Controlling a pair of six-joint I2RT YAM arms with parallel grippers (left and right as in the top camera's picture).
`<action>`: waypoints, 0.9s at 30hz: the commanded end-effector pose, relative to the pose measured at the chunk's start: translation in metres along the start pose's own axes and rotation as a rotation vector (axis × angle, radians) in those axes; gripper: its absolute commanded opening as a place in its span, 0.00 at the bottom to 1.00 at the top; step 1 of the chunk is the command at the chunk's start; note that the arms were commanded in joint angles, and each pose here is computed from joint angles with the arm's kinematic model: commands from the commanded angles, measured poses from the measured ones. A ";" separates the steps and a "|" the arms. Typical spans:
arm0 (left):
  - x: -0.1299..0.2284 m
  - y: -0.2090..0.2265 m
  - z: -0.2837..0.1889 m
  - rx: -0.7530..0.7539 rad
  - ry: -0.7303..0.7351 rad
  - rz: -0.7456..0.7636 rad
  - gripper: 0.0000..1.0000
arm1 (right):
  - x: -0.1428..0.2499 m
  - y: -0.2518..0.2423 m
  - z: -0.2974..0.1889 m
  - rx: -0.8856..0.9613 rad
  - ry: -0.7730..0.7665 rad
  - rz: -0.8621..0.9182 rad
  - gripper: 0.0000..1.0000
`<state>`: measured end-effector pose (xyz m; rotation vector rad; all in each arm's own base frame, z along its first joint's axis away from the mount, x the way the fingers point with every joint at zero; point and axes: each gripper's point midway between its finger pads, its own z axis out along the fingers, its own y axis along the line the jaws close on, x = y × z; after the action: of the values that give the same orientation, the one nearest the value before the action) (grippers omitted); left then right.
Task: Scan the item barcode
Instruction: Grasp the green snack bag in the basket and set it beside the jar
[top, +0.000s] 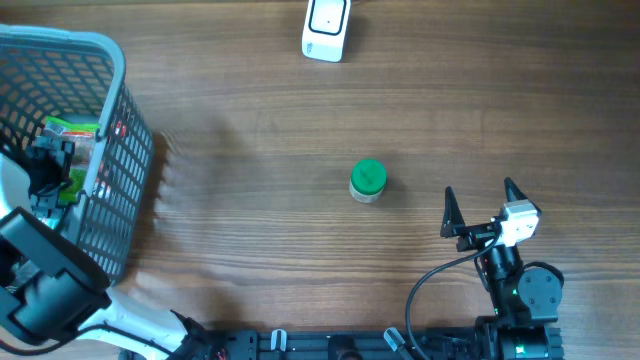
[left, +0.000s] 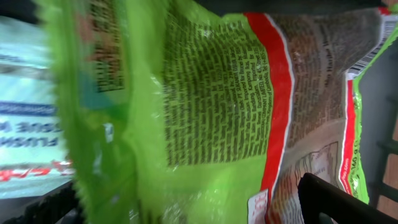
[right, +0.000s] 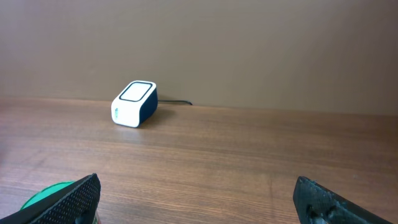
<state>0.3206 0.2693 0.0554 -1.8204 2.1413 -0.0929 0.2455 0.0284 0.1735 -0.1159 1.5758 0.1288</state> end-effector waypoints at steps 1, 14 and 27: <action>0.016 -0.002 0.024 -0.028 0.046 0.015 0.93 | -0.002 -0.002 0.000 0.010 -0.008 0.017 1.00; -0.007 -0.046 -0.058 0.109 -0.016 0.035 0.04 | -0.002 -0.002 0.000 0.010 -0.008 0.017 1.00; -0.004 -0.064 -0.260 0.389 -0.302 0.038 0.04 | -0.002 -0.002 0.000 0.010 -0.008 0.017 1.00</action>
<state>0.3271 0.2413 0.2656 -1.5319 1.9007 -0.1613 0.2455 0.0284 0.1735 -0.1162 1.5757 0.1285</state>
